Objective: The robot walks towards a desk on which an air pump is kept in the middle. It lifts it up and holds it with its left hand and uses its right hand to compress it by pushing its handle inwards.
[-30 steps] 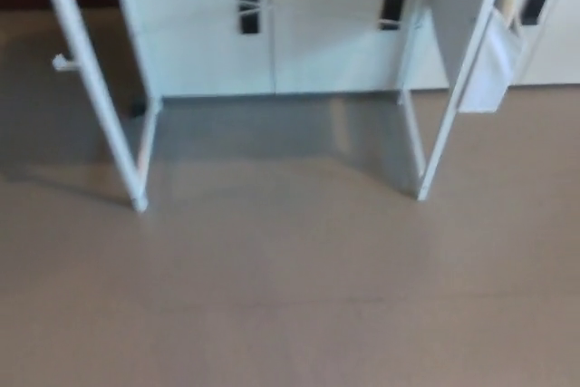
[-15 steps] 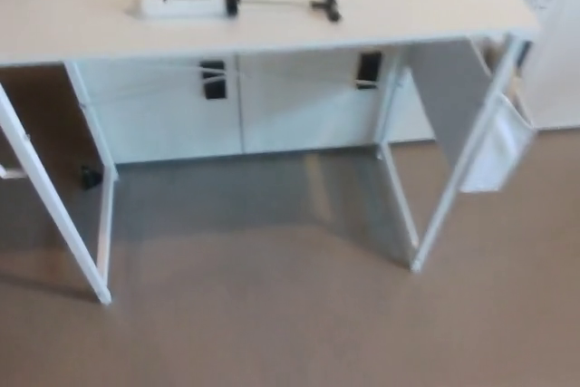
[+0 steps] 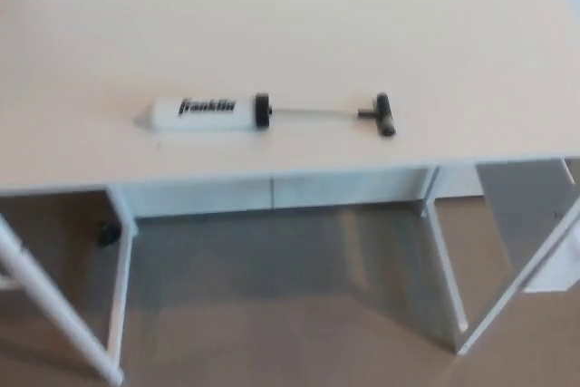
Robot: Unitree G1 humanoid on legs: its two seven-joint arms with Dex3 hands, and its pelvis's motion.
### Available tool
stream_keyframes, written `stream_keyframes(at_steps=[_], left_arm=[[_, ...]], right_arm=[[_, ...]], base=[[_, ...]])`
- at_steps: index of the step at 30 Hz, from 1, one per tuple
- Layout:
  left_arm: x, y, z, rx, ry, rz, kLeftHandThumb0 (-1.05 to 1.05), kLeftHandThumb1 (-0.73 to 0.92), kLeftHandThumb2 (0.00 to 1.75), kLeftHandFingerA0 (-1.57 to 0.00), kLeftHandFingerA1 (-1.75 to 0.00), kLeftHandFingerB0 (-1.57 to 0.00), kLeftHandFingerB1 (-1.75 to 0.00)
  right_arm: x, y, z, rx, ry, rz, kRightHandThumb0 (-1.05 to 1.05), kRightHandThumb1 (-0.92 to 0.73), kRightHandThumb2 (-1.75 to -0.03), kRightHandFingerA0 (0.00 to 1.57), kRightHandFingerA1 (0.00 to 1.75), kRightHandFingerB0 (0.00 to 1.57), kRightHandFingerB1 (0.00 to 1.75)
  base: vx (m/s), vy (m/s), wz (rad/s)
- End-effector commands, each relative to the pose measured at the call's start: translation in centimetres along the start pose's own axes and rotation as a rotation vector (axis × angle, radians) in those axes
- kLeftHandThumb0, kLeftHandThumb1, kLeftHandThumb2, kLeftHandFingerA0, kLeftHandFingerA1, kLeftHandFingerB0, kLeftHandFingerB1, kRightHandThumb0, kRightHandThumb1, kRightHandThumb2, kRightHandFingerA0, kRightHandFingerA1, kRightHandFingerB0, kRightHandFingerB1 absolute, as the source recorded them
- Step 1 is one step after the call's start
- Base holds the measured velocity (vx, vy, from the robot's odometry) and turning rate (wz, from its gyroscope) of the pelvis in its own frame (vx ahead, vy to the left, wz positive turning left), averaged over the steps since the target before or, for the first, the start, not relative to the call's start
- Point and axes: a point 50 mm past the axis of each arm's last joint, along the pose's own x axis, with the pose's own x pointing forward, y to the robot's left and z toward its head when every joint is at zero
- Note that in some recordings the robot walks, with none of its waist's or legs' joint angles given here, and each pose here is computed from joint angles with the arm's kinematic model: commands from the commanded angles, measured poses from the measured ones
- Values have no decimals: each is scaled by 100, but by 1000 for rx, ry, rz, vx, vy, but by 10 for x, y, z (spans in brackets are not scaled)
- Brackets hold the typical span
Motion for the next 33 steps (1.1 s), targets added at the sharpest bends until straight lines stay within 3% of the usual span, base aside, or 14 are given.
stream_keyframes(at_steps=[1, 12, 25, 33], left_arm=[[-3, 5, 0, -5, 15, 19, -13, 73, 61, -47, -39, -36, -37], [-3, 6, -1, -4, 10, 20, -10, 74, 61, -47, -40, -36, -38], [0, 7, -1, -28, 16, 22, -10, 74, 61, -49, -40, -37, -38], [1, 7, 1, -30, 8, 17, -11, 73, 62, -50, -40, -36, -38]], right_arm=[[-2, -1, -2, 6, 13, -9, -27, -74, -62, 52, 42, 40, 38], [-3, 1, -1, 17, 15, -5, -27, -74, -62, 52, 43, 40, 39], [-1, 2, -3, 29, 12, -16, -24, -75, -62, 53, 43, 41, 39], [1, 2, -5, 33, 21, -18, -28, -75, -62, 51, 42, 41, 39]], base=[[366, 199, -33], [144, 85, -3], [33, -97, -2], [52, 147, -9]])
